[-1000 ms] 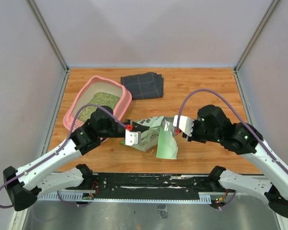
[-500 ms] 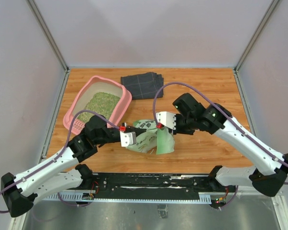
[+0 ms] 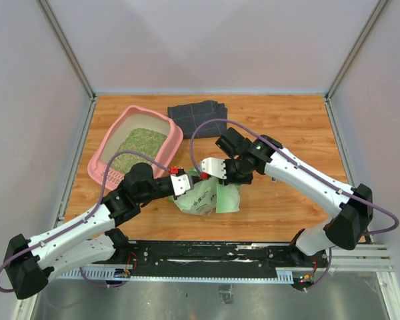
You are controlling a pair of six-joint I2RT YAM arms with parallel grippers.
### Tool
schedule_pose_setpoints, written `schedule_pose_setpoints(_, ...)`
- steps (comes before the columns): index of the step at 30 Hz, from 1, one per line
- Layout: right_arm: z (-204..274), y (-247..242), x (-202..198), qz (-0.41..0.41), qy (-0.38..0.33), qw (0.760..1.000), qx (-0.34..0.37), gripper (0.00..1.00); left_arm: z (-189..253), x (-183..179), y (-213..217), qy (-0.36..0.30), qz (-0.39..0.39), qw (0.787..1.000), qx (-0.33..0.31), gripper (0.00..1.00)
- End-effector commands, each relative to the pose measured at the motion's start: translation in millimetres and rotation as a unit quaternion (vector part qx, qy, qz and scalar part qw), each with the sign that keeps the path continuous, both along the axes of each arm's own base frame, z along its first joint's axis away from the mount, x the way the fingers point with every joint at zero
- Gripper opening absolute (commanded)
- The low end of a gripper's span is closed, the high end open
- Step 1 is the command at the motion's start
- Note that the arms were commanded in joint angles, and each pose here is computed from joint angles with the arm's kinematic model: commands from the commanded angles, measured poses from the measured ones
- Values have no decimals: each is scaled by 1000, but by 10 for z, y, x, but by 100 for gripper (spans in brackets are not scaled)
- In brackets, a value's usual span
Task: Fill the litter box with clean litter
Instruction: 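Scoop the cat litter from the cat litter bag.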
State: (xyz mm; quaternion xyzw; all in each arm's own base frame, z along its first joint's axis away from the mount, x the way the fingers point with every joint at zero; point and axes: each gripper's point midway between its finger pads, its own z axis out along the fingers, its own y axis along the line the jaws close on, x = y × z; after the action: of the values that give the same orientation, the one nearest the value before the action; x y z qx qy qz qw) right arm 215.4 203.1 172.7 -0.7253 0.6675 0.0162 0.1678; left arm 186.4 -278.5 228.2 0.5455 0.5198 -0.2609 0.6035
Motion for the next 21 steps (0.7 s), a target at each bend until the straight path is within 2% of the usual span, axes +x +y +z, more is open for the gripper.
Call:
schedule_pose_setpoints(1,-92,137,217,1,-23,1000,4,1,-112,19,67,37,32,999,-10,4)
schedule_pose_setpoints(5,-123,158,204,-7,-15,1000,8,1,-51,110,166,58,83,994,-32,36)
schedule_pose_setpoints(8,-36,110,221,-13,-27,999,18,1,30,142,306,110,140,981,-72,45)
schedule_pose_setpoints(12,99,-67,227,-24,-44,999,14,1,97,183,551,204,235,940,-138,45)
schedule_pose_setpoints(16,161,-281,225,-51,-57,997,4,1,71,194,743,298,316,882,-180,42)
schedule_pose_setpoints(18,163,-342,190,-59,-59,996,3,1,18,173,770,328,333,864,-186,41)
schedule_pose_setpoints(21,171,-404,136,-66,-61,996,6,1,-28,152,748,349,335,855,-187,41)
